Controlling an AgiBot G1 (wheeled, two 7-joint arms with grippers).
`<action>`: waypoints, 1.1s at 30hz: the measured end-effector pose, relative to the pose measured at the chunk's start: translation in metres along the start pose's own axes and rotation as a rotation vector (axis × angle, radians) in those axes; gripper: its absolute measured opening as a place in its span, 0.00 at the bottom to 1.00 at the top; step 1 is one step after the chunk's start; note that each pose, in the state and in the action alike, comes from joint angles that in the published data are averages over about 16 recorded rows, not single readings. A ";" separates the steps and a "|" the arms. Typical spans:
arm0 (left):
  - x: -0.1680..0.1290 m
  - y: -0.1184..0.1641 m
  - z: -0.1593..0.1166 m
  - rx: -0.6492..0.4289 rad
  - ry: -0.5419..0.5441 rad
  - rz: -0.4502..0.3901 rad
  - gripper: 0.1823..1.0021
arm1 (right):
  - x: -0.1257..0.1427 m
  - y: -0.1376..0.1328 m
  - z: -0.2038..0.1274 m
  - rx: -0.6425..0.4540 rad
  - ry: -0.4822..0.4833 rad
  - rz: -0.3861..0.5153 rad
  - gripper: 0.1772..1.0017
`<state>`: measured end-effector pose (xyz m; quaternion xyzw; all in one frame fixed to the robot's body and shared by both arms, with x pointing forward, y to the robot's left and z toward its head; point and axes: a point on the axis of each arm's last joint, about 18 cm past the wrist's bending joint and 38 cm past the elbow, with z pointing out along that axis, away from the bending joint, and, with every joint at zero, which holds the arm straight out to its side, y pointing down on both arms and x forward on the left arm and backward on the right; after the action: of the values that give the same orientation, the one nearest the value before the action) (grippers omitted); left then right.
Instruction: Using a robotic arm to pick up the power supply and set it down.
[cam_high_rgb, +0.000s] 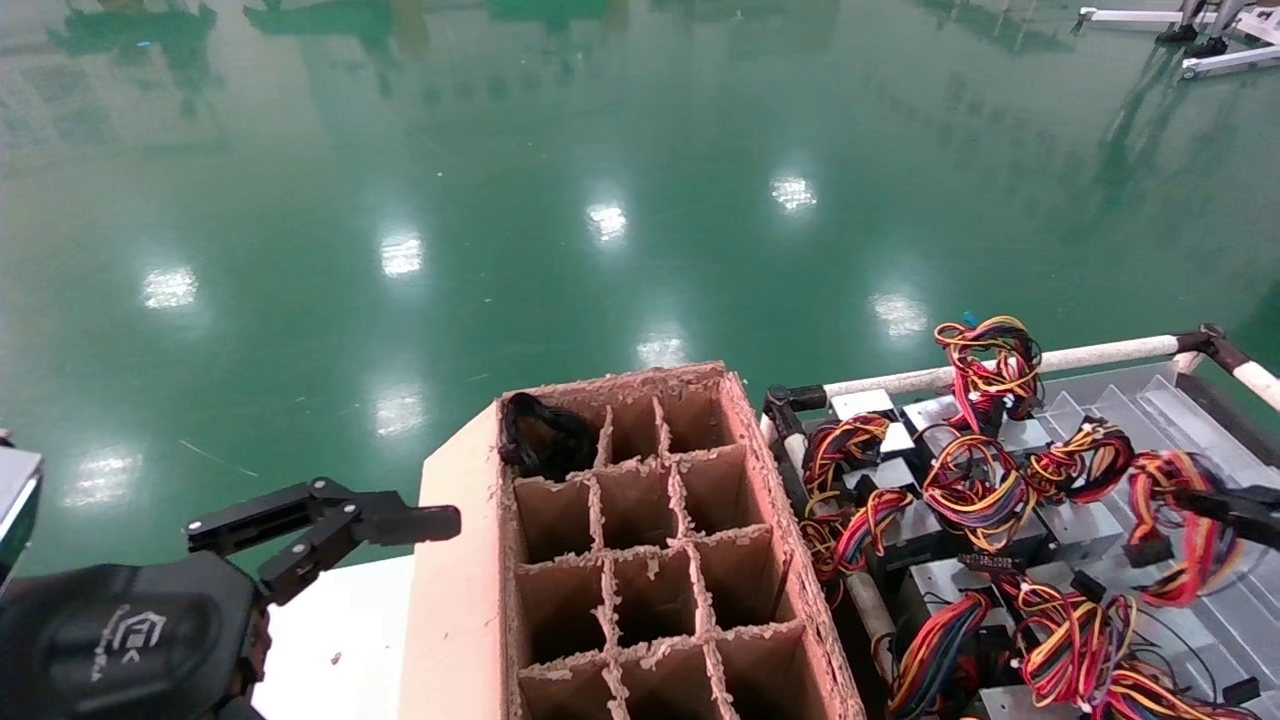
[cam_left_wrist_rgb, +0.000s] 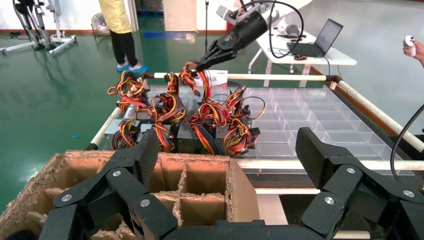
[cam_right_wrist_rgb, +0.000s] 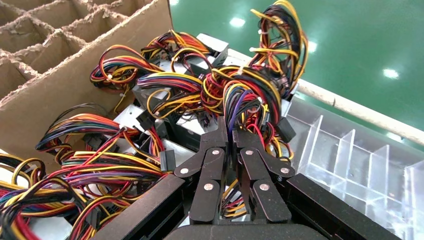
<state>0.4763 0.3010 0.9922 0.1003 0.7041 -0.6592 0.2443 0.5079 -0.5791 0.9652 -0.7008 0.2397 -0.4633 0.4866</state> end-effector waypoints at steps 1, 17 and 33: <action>0.000 0.000 0.000 0.000 0.000 0.000 1.00 | 0.000 0.000 0.002 -0.002 -0.001 0.000 0.02; 0.000 0.000 0.000 0.000 0.000 0.000 1.00 | 0.001 0.000 0.011 -0.017 -0.007 -0.004 0.05; 0.000 0.000 0.000 0.000 0.000 0.000 1.00 | -0.004 -0.007 0.019 0.004 -0.036 -0.012 0.31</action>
<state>0.4764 0.3011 0.9922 0.1000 0.7039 -0.6594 0.2443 0.5222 -0.5645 0.9679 -0.7095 0.2258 -0.4541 0.4894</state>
